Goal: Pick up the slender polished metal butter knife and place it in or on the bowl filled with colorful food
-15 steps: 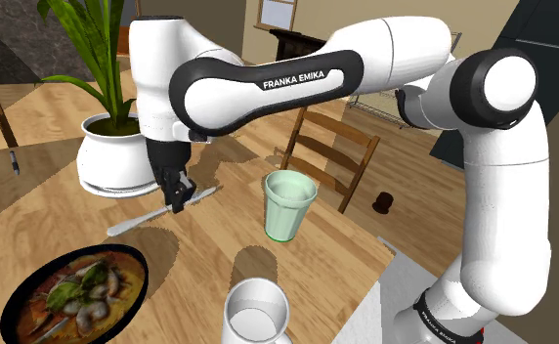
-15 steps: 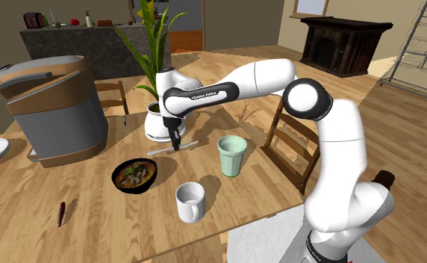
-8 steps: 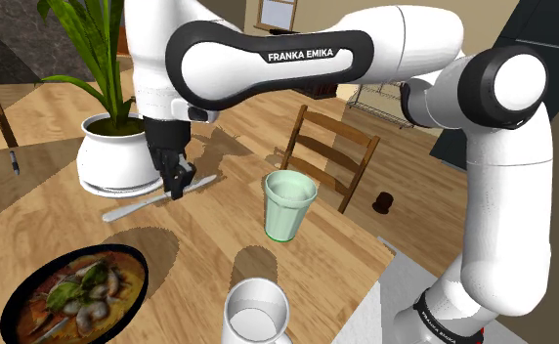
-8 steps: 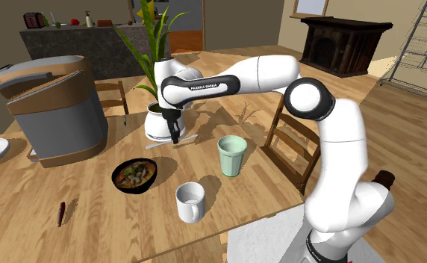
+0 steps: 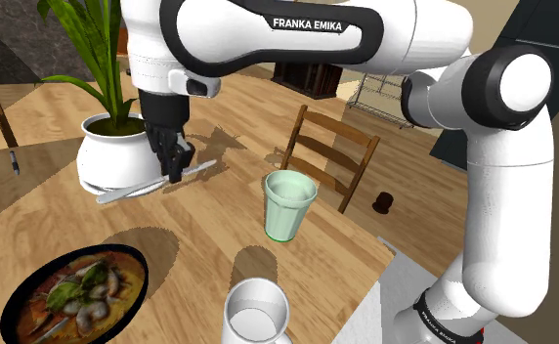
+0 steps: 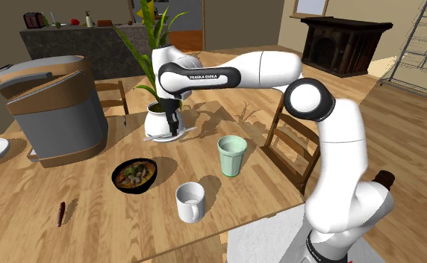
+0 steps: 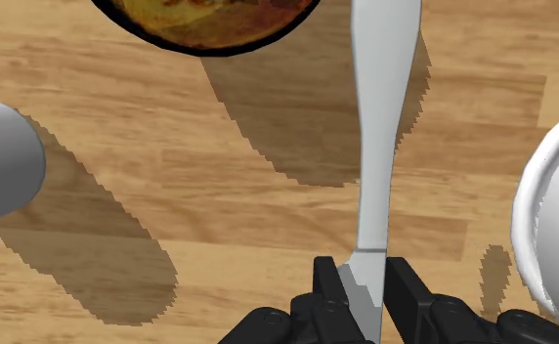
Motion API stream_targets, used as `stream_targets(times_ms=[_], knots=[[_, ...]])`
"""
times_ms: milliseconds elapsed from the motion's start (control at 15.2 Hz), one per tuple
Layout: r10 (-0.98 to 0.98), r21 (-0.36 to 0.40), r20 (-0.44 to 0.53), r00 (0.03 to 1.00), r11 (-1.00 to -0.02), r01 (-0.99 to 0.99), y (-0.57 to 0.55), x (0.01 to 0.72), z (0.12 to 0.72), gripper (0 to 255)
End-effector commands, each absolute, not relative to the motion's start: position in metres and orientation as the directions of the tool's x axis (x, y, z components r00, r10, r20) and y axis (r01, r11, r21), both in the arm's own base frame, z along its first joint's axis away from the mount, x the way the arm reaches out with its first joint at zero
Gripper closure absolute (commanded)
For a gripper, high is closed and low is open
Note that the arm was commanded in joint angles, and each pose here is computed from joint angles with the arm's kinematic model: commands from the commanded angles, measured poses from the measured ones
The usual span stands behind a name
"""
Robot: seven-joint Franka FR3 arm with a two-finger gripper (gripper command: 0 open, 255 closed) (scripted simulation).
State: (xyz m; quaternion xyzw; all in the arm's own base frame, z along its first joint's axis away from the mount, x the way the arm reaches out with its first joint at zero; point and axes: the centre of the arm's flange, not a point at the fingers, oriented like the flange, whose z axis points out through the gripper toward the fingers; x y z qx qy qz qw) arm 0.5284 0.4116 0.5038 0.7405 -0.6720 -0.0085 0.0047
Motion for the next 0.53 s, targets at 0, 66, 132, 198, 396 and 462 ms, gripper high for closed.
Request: stream_targets(times_ms=[0,66,132,198,396,462], knots=[[-0.995,0.019,-0.006,0.097,-0.097,-0.995,0.411,0.528,0.511,255],[-0.995,0.019,-0.006,0.096,-0.097,-0.995,0.422,0.521,0.512,255],[-0.995,0.019,-0.006,0.096,-0.097,-0.995,0.433,0.514,0.513,255],[-0.995,0.019,-0.006,0.096,-0.097,-0.995,0.444,0.508,0.514,255],[-0.995,0.019,-0.006,0.096,-0.097,-0.995,0.478,0.487,0.517,255],[-0.995,0.019,-0.006,0.096,-0.097,-0.995,0.489,0.48,0.518,255]])
